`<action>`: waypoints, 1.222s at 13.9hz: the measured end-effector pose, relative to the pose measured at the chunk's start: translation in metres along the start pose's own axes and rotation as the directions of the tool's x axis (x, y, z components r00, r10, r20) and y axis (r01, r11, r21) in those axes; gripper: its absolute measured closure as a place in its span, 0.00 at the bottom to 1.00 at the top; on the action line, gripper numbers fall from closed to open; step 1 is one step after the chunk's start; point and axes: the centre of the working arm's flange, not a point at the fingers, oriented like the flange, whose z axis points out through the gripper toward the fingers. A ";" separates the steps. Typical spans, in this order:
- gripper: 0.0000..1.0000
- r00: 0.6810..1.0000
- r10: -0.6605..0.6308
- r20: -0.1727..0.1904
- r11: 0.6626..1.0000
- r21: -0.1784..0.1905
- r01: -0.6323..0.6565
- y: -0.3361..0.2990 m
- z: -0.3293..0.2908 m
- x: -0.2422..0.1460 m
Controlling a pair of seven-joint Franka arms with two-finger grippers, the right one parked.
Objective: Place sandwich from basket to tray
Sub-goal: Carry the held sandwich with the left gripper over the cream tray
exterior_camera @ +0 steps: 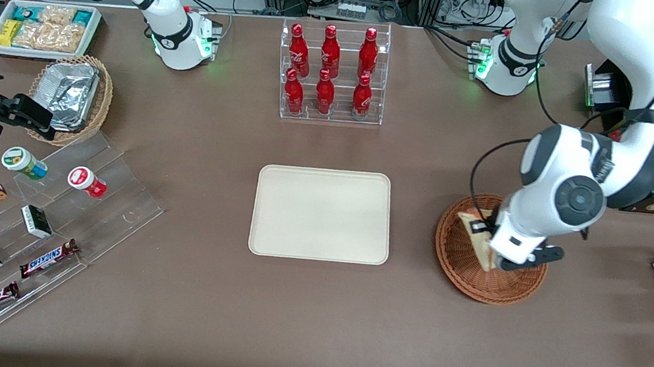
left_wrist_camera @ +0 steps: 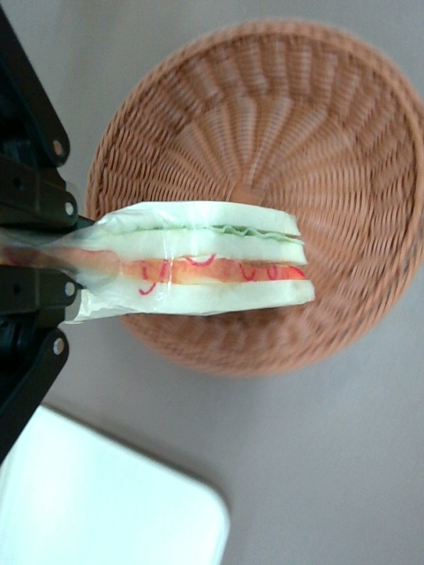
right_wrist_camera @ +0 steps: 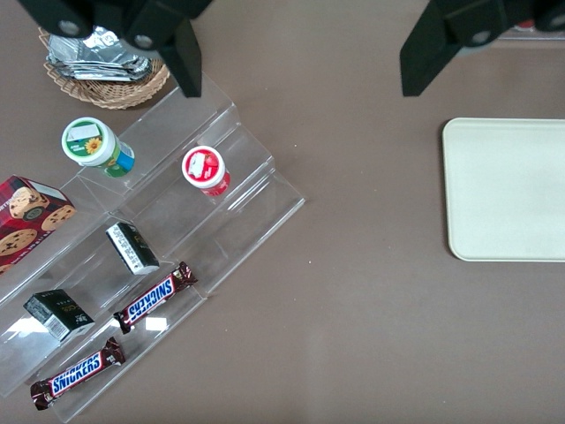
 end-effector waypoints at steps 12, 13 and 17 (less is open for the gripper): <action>0.84 0.923 0.384 0.008 0.923 -0.018 -0.384 0.126 0.012 -0.094; 0.84 0.919 0.395 -0.002 0.919 -0.009 -0.395 0.138 0.018 -0.101; 0.84 0.931 0.364 -0.030 0.931 0.030 -0.363 0.180 0.045 -0.114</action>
